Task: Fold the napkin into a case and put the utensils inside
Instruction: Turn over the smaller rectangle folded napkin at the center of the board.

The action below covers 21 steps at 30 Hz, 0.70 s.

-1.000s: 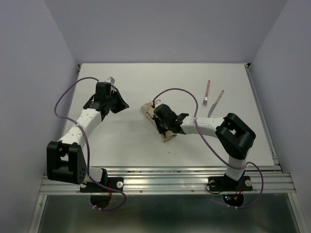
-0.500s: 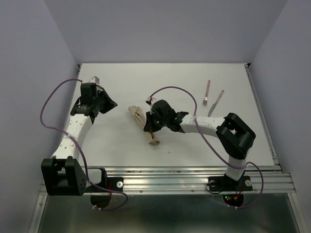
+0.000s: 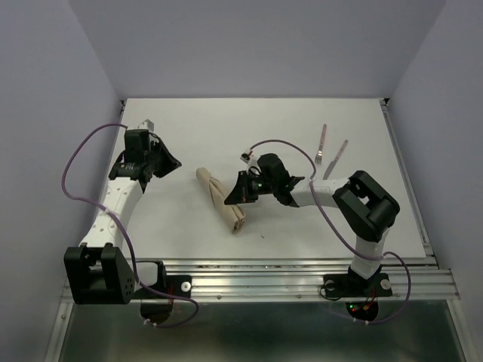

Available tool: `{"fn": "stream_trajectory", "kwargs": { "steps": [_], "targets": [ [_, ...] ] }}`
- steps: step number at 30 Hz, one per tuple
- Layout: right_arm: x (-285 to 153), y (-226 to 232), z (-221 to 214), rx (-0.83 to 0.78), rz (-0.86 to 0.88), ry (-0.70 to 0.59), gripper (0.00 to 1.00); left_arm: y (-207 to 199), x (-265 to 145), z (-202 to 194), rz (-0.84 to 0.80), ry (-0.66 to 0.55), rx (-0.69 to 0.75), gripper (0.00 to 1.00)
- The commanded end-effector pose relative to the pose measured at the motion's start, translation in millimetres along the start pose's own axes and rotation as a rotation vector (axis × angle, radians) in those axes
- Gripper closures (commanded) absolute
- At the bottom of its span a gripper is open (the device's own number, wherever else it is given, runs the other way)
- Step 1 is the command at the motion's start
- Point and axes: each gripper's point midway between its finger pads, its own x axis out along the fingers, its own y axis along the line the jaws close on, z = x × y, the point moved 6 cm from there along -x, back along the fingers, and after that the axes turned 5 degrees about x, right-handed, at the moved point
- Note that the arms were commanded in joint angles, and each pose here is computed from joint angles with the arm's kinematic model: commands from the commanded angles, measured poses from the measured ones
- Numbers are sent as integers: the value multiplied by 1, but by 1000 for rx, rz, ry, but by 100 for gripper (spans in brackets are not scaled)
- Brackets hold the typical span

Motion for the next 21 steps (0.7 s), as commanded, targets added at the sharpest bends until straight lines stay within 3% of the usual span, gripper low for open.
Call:
{"fn": "stream_trajectory", "kwargs": {
  "steps": [1, 10, 21],
  "targets": [
    [-6, 10, 8, 22, 204, 4, 99, -6, -10, 8, -33, -39, 24, 100],
    [-20, -29, 3, 73, 149, 4, 99, -5, 0, 1, -67, -8, 11, 100],
    [-21, -50, 3, 97, 165, 58, 99, -15, 55, -58, -91, 214, 44, 100]
  ]
}}
